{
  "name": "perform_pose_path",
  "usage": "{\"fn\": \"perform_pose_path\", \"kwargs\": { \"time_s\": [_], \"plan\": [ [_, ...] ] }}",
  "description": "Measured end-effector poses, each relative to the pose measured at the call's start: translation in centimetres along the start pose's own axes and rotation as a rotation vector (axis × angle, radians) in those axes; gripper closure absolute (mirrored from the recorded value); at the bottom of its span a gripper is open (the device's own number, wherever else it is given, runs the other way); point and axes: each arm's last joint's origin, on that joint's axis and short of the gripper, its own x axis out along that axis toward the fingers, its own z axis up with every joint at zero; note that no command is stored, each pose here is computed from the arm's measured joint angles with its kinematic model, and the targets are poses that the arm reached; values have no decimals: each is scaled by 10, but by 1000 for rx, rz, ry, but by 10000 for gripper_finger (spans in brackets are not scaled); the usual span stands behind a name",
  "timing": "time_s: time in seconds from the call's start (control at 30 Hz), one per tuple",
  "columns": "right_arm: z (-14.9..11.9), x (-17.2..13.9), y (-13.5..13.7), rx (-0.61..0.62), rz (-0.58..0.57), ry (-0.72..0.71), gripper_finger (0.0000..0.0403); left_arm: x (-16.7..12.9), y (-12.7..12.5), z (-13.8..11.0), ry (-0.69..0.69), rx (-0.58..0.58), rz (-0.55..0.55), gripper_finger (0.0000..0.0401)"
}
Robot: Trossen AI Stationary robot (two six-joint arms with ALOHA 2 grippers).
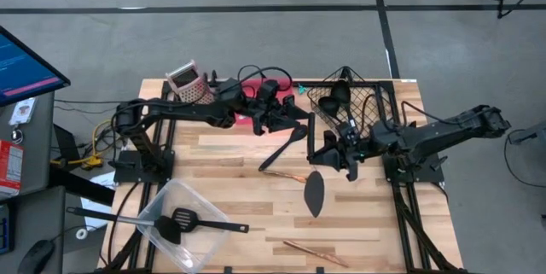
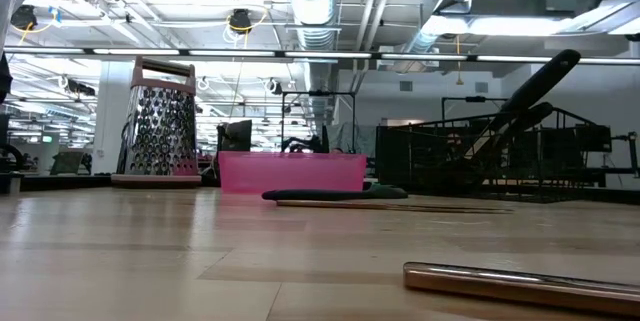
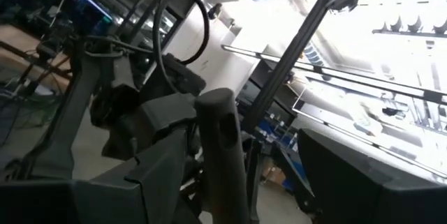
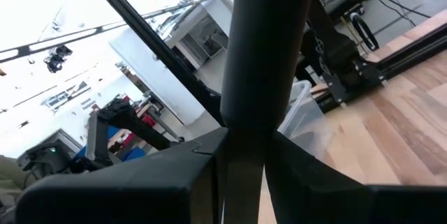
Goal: Pick & Place Kitchen Items
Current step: Put the black spatula into the transparent bin
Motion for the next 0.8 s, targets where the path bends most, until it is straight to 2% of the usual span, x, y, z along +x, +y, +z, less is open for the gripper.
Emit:
{"fn": "perform_pose_path", "kwargs": {
  "time_s": [0.37,0.8],
  "plan": [
    [2,0,-1,-1,13,7,331,4,-3,-6,8,-3,-11,144],
    [1,0,-2,-3,11,11,331,17,8,-18,20,-25,-4,144]
  ]
}}
